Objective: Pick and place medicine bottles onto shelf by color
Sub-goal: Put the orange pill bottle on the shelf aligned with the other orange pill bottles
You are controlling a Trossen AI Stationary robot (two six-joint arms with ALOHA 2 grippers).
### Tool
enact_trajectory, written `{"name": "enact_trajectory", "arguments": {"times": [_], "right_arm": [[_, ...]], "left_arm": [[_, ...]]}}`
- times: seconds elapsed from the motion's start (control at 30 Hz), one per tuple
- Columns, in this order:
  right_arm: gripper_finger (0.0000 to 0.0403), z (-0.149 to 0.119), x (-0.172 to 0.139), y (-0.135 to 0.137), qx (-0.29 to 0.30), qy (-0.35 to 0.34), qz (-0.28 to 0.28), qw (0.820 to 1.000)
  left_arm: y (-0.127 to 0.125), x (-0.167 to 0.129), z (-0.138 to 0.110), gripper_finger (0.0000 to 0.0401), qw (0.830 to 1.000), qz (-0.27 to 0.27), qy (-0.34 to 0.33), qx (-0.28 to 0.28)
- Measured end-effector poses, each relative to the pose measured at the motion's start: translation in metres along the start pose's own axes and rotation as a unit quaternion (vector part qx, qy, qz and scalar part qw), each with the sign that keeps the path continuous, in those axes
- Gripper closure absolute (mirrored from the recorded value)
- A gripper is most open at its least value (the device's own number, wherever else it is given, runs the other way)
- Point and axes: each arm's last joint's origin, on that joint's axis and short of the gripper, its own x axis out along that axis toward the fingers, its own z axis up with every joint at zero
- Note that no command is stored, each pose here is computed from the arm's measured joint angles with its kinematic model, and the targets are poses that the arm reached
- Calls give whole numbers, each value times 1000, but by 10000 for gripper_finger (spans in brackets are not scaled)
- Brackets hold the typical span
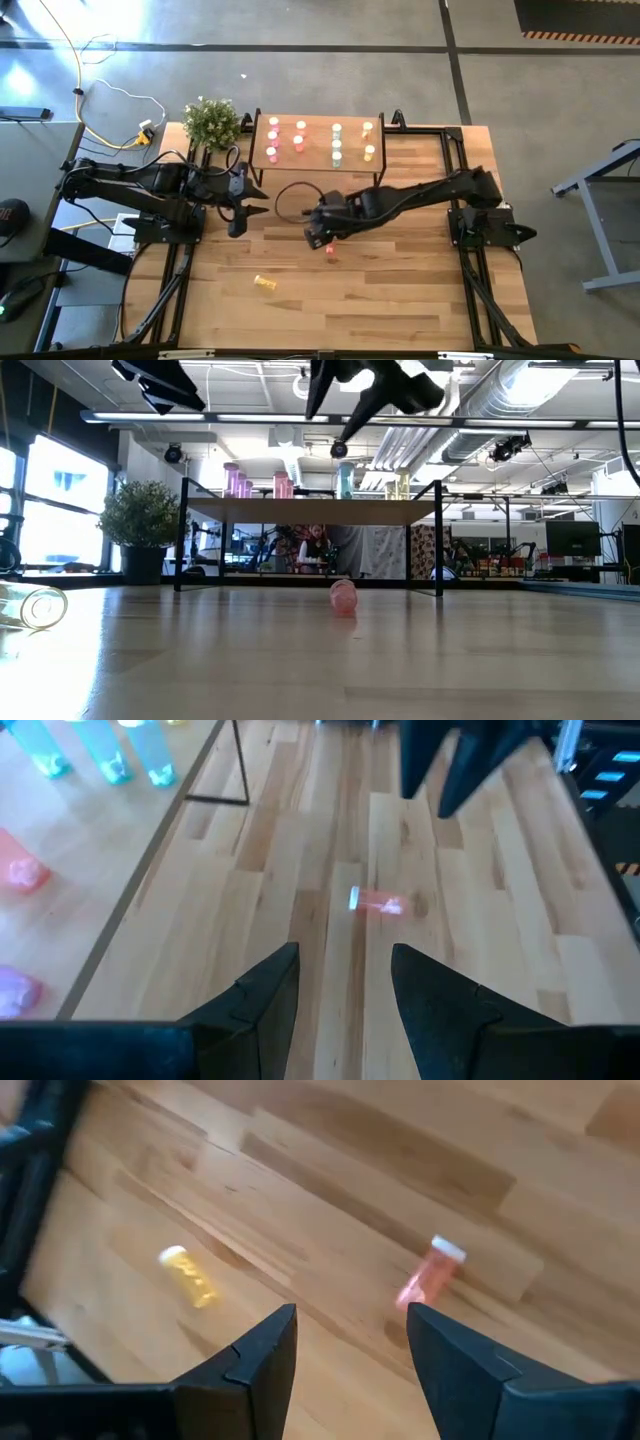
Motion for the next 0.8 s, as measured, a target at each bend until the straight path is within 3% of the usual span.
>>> {"name": "enact_trajectory", "arguments": {"times": [0.17, 0.37, 0.53, 0.8], "right_arm": [[221, -12, 27, 1, 31, 17, -38, 999], [221, -25, 54, -3, 57, 34, -100, 993], [221, -30, 73, -5, 72, 38, -126, 989], [221, -35, 109, -10, 80, 48, -161, 982]], "left_arm": [[2, 0, -7, 245, 999, 26, 32, -6], [4, -1, -16, 212, 996, 48, 76, -22], [6, -2, -17, 190, 994, 68, 80, -22], [6, -2, -17, 188, 994, 69, 81, -9]]}}
